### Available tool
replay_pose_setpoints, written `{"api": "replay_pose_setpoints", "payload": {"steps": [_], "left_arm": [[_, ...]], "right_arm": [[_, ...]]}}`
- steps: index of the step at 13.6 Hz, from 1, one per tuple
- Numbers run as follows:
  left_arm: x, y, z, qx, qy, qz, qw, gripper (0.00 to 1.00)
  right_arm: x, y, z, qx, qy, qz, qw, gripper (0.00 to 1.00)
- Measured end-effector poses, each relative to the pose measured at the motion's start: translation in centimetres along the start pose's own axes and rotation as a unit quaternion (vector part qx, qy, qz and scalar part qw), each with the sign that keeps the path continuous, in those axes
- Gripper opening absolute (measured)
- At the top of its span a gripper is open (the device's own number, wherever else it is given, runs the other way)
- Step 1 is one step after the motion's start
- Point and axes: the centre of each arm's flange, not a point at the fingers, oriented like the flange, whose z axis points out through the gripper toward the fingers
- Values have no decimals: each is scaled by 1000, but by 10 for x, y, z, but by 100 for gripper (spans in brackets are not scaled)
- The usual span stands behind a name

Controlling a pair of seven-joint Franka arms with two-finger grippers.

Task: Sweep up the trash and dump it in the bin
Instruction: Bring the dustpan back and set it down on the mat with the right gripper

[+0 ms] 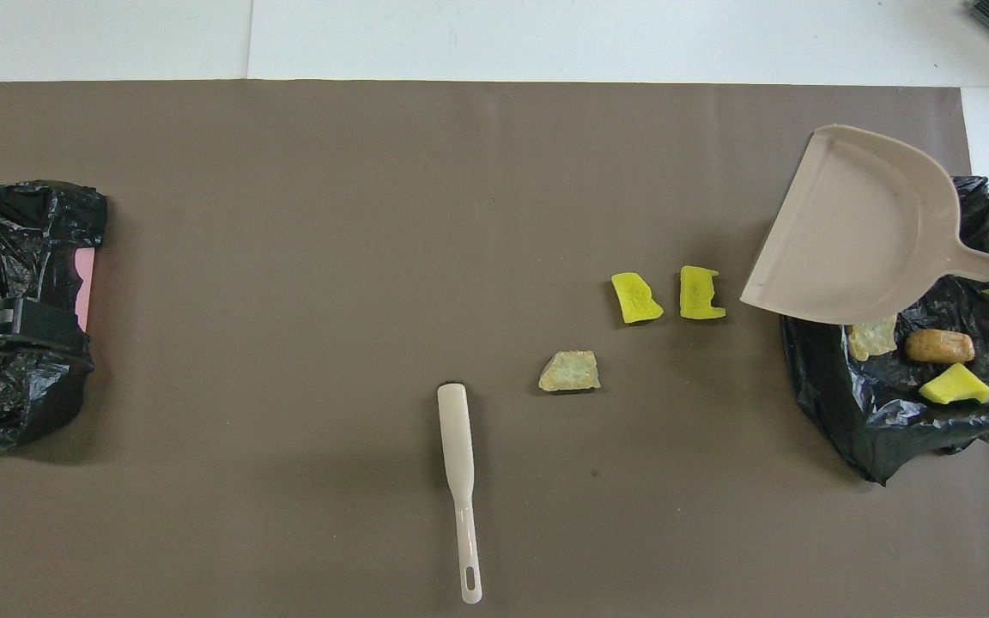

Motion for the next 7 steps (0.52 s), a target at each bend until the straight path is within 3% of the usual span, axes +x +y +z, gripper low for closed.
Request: {"api": "replay_pose_setpoints", "payload": {"steps": [7], "left_arm": [[7, 3, -23, -4, 28, 3, 1000, 100]], "right_arm": [[82, -128, 28, 82, -5, 187, 979, 31]]}}
